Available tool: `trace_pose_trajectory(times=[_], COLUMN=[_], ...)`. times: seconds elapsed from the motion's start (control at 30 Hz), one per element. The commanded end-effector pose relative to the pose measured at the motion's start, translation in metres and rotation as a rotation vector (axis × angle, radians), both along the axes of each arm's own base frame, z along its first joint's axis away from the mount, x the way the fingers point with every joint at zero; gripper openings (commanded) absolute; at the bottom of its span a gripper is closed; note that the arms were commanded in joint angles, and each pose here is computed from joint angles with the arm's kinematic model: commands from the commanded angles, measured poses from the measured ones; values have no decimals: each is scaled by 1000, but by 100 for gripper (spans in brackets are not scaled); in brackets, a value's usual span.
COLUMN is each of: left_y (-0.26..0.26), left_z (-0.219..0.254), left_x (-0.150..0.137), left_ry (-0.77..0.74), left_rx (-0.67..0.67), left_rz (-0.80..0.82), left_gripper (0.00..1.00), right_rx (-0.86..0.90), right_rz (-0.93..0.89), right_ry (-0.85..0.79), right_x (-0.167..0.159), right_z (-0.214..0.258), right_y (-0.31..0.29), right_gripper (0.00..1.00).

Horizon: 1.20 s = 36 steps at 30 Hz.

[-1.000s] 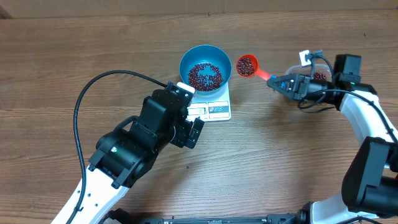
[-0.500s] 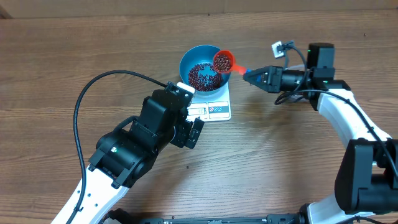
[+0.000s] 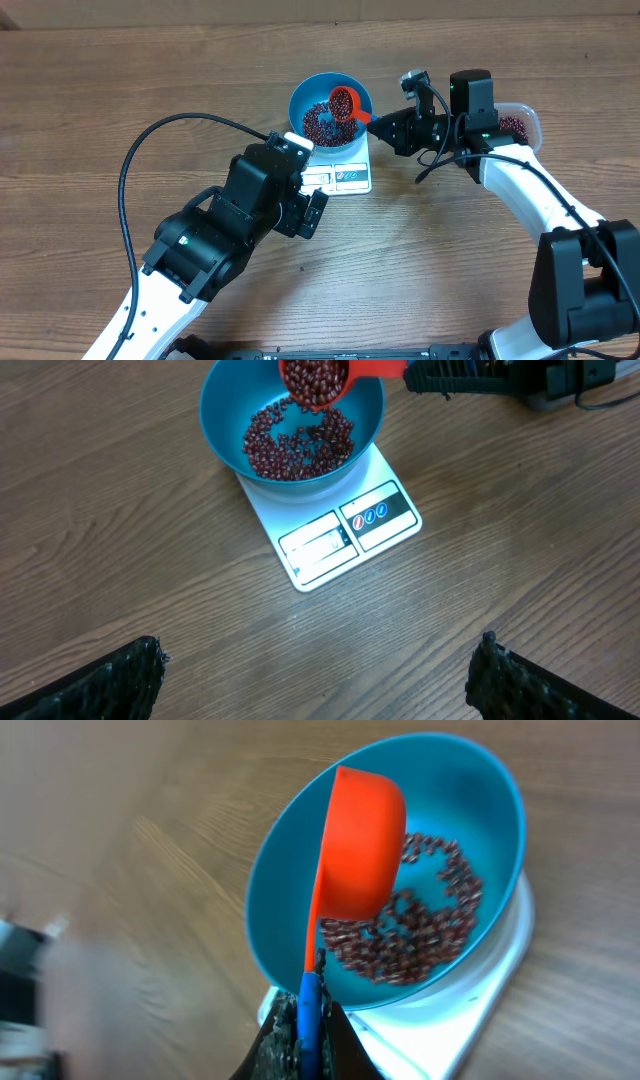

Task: Scoop item into bowl and weigh 150g on scale
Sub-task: 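Tip the red scoop to pour beans into the teal bowl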

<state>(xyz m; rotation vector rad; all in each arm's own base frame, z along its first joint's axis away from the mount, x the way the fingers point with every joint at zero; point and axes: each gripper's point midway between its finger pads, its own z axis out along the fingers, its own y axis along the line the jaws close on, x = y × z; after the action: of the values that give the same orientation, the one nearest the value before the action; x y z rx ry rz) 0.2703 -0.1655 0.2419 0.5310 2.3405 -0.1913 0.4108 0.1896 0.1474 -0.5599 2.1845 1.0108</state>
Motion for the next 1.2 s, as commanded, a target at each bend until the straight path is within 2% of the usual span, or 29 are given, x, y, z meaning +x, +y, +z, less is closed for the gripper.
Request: trace_pose_trajectory(times=[0.0,0.4,0.6,0.83,1.17], left_y=[2,2,2,2,2], left_z=[2,2,2,2,2], left_x=[3,3,3,3,3], left_ry=[-12,-12,-12,-12,-12], left_rx=[12,12,12,12,12], left_rz=[0,0,0,0,0], left_gripper=[100,99,100,100,100], right_rx=[-112,-265,-368,-375,-374], right_rz=[96,288,413,403,398], right_ry=[-198,-501,-705,-769,-779], right_x=[5,5,6,13,14], right_z=[0,0,0,9,14], right_y=[-3,-2,-2,-1,-1], right_gripper=[4,4,4,4,4])
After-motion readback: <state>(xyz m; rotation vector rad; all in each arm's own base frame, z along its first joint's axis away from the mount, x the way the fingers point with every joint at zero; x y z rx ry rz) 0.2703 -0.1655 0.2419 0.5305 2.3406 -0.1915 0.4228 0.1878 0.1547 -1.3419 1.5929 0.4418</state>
